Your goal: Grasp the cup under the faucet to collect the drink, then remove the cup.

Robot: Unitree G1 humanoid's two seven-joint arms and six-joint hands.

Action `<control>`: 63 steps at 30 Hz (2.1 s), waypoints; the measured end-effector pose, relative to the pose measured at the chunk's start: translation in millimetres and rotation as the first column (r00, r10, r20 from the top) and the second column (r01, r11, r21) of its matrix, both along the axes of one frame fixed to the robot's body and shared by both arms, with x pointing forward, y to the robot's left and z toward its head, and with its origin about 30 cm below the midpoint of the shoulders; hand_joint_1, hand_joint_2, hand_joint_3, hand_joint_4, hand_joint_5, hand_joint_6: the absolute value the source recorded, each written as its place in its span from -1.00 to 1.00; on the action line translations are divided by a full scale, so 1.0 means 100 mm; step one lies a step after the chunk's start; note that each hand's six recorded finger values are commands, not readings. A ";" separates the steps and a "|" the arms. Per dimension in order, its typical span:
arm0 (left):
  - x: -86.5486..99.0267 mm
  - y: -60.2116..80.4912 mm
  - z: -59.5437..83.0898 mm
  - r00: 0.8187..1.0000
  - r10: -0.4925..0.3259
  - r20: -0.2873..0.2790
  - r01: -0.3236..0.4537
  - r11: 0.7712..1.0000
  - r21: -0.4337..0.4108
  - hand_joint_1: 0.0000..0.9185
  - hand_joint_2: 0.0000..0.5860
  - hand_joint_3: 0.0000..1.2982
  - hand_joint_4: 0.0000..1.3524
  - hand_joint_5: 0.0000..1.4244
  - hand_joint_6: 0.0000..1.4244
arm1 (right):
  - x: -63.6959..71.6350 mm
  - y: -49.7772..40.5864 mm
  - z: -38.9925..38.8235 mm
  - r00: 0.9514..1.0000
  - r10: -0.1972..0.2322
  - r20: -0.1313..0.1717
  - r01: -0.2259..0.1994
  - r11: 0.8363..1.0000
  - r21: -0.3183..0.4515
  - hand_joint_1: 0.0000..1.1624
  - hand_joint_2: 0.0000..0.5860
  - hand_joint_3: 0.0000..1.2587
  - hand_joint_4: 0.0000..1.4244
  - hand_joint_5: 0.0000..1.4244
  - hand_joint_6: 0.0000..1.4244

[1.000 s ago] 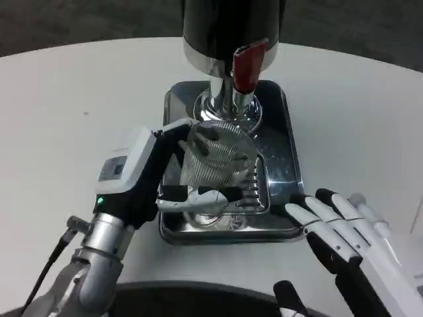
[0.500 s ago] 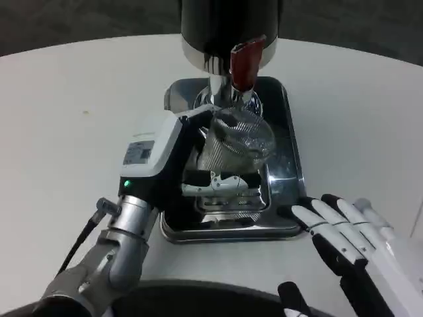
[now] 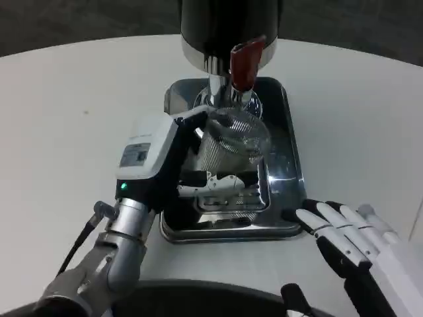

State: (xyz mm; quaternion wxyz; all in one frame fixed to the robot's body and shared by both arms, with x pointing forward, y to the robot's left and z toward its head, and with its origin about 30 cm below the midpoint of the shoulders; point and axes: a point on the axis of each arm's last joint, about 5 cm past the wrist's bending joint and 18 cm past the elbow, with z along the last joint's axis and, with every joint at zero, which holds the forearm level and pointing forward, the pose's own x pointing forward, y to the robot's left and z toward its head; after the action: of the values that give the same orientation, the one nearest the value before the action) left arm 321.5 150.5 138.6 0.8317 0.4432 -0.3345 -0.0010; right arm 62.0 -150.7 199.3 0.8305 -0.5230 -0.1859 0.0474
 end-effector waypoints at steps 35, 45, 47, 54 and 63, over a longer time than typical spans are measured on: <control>-0.50 0.45 0.14 0.996 -0.046 0.075 0.068 0.945 -0.320 -1.00 -0.62 -1.00 -1.00 -1.00 -1.00 | 0.02 0.010 0.002 1.000 0.010 0.006 -0.010 1.000 0.030 -0.36 0.70 -0.70 -0.85 -0.83 -0.85; -0.59 0.72 0.71 0.924 -0.381 -0.007 0.344 0.841 -0.418 -1.00 -0.54 -1.00 -1.00 -1.00 -1.00 | 0.08 0.032 0.000 0.999 0.037 0.020 -0.037 0.999 0.037 -0.37 0.70 -0.70 -0.85 -0.83 -0.84; -0.62 0.78 0.89 0.888 -0.459 -0.005 0.411 0.799 -0.438 -1.00 -0.49 -1.00 -1.00 -1.00 -1.00 | 0.11 0.040 -0.009 0.999 0.043 0.018 -0.044 0.998 0.042 -0.37 0.70 -0.70 -0.85 -0.83 -0.84; -0.68 0.89 1.23 0.755 -0.653 -0.054 0.545 0.671 -0.502 -1.00 -0.47 -1.00 -1.00 -1.00 -1.00 | 0.15 0.047 -0.003 0.999 0.045 0.026 -0.046 0.998 0.049 -0.37 0.70 -0.70 -0.85 -0.83 -0.84; -0.60 1.07 1.58 0.487 -0.856 -0.172 0.627 0.480 -0.613 -1.00 -0.46 -1.00 -1.00 -1.00 -1.00 | 0.14 0.049 -0.009 0.999 0.043 0.018 -0.044 0.998 0.053 -0.38 0.70 -0.70 -0.86 -0.83 -0.84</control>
State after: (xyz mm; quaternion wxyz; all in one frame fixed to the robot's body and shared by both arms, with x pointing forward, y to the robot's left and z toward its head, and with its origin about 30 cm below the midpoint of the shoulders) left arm 261.3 257.1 296.9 0.8743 0.0143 -0.2797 -0.3965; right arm 76.3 -145.8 198.5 0.8414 -0.4967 -0.2056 0.0562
